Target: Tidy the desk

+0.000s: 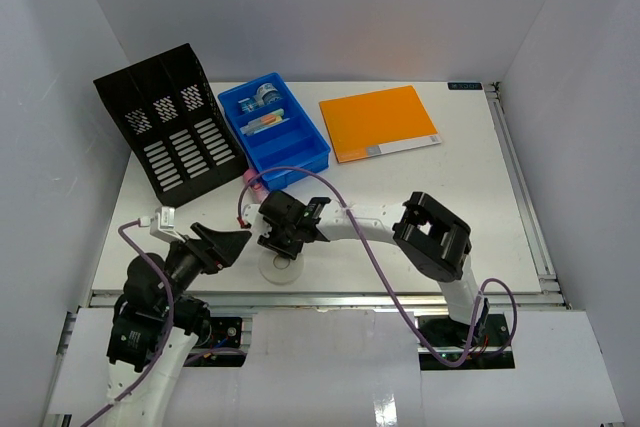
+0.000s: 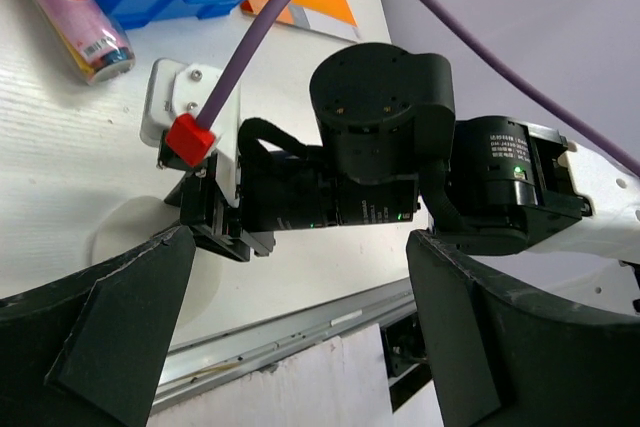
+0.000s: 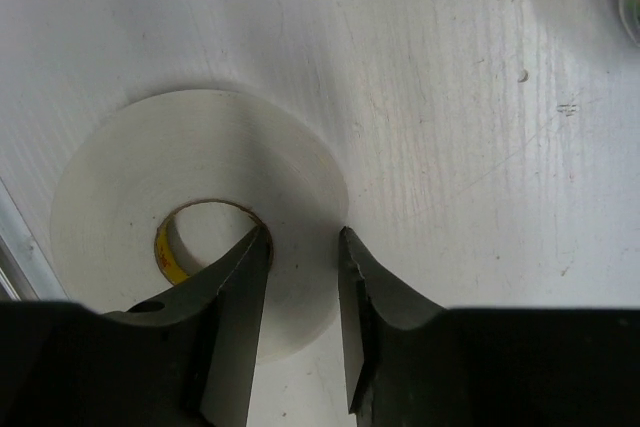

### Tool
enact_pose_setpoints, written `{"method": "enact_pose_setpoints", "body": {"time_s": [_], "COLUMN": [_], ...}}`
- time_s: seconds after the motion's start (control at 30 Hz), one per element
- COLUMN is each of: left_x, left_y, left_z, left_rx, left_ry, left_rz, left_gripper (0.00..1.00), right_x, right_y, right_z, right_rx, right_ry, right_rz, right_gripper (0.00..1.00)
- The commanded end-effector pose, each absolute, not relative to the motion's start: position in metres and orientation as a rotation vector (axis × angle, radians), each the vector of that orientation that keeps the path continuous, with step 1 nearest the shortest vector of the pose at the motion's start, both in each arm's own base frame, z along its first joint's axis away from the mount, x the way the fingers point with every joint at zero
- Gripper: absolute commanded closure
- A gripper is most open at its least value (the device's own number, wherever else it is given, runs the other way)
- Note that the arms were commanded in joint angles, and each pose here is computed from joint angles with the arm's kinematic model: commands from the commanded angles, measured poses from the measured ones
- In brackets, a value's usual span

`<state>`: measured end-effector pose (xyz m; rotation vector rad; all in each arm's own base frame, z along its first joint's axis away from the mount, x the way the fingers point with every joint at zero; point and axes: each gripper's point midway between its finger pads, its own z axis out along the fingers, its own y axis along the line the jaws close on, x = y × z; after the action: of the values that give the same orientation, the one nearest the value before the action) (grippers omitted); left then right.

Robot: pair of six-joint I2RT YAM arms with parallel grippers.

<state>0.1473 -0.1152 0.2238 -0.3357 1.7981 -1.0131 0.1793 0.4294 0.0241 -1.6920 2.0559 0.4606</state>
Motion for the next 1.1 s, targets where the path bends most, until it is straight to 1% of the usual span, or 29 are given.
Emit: {"method": "enact_pose_setpoints", "body": {"time_s": [0.0, 0.07, 0.2, 0.4, 0.63, 0.87, 0.97, 1.07], "left_x": [0.148, 0.15, 0.157, 0.168, 0.182, 0.201, 0.207, 0.21], "left_y": [-0.126, -0.128, -0.137, -0.15, -0.167, -0.182, -0.187, -0.196], "left_z": [0.219, 0.211, 0.194, 0.174, 0.157, 0.16, 0.156, 0.156], "left_rx": [-0.349, -0.369, -0.397, -0.404, -0.406, -0.381, -0.376, -0.342], "left_ry": [1.833, 1.863, 1.949, 2.019, 2.063, 2.073, 2.097, 2.108], "left_rz": [-1.092, -1.098, -1.126, -1.184, -1.283, -1.363, -1.376, -1.416], "left_gripper": [0.02, 0.02, 0.02, 0.02, 0.02, 0.02, 0.03, 0.08], "right_x": [0.178, 0.183, 0.188, 0.199, 0.226, 0.233, 0.235, 0.237], "right_y": [0.404, 0.399, 0.39, 0.368, 0.348, 0.348, 0.35, 0.353], "right_z": [0.026, 0.036, 0.056, 0.084, 0.12, 0.135, 0.141, 0.148], "right_rx": [-1.723, -1.703, -1.673, -1.581, -1.45, -1.406, -1.395, -1.386], "right_ry": [2.104, 2.092, 2.058, 2.014, 1.98, 1.952, 1.944, 1.933], "right_rz": [0.469, 0.491, 0.533, 0.544, 0.534, 0.522, 0.528, 0.536], "right_gripper": [0.72, 0.76, 0.78, 0.78, 0.78, 0.78, 0.78, 0.78]}}
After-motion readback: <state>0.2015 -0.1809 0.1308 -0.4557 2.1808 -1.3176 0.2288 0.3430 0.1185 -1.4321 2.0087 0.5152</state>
